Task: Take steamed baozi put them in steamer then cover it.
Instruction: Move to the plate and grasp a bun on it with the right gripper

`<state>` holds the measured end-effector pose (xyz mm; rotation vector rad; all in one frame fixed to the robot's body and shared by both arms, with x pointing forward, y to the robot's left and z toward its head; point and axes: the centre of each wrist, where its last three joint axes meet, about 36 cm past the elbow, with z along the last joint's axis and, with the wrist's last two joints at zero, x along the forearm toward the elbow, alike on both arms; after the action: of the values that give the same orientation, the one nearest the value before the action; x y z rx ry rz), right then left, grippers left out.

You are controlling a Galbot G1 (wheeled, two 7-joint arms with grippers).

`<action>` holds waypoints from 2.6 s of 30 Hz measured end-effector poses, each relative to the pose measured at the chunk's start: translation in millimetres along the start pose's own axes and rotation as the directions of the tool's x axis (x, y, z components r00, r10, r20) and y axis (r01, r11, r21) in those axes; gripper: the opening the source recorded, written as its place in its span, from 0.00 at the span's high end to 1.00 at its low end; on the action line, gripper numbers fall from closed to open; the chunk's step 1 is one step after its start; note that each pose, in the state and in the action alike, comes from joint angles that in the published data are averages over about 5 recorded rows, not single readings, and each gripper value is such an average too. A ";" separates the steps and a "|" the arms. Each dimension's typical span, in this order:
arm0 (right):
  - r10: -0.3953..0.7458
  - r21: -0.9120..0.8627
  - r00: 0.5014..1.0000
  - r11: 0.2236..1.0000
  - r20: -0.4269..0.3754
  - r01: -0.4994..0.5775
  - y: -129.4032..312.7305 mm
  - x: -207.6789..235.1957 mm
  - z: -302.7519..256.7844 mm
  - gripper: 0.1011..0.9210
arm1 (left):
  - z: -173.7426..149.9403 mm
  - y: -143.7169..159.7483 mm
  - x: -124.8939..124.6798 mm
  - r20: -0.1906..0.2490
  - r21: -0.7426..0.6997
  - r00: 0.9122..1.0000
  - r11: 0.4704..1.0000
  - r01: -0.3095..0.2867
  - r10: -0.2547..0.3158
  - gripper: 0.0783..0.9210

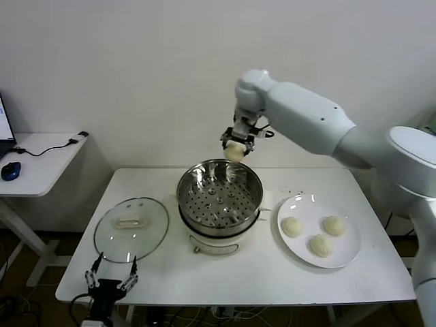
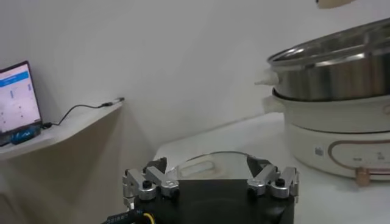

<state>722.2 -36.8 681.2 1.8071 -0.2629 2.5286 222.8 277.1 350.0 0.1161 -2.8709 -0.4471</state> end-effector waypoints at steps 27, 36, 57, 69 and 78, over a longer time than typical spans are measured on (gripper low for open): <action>-0.082 0.178 0.996 0.981 0.015 0.078 -14.9 -102.7 -41.2 0.16 | 0.1 -0.1 -2.6 -0.002 0.006 1.000 1.000 -0.019 0.019 0.12; -0.076 0.163 0.997 0.984 0.019 0.072 -11.2 -85.2 -33.4 0.12 | 0.0 -4.3 -4.5 0.000 0.014 1.000 1.000 -0.027 0.027 0.12; 0.134 -0.560 0.990 0.823 0.033 -0.092 154.7 25.8 16.1 0.12 | -9.0 -3.4 -2.9 0.014 0.031 1.000 0.999 -0.014 0.014 0.12; 0.116 -0.948 0.986 0.309 0.118 0.076 292.3 -20.9 -20.2 0.12 | -12.5 -2.9 0.7 0.014 0.048 1.000 0.999 -0.012 0.012 0.12; 0.096 -0.968 0.971 0.145 0.219 0.204 335.8 -84.4 -51.3 0.12 | -12.2 -2.6 4.0 0.005 0.053 1.000 0.999 -0.002 0.002 0.12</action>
<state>663.0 -353.4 544.2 1.3168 -1.4440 1.2212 221.9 270.7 361.4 0.1217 -2.8879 -0.3713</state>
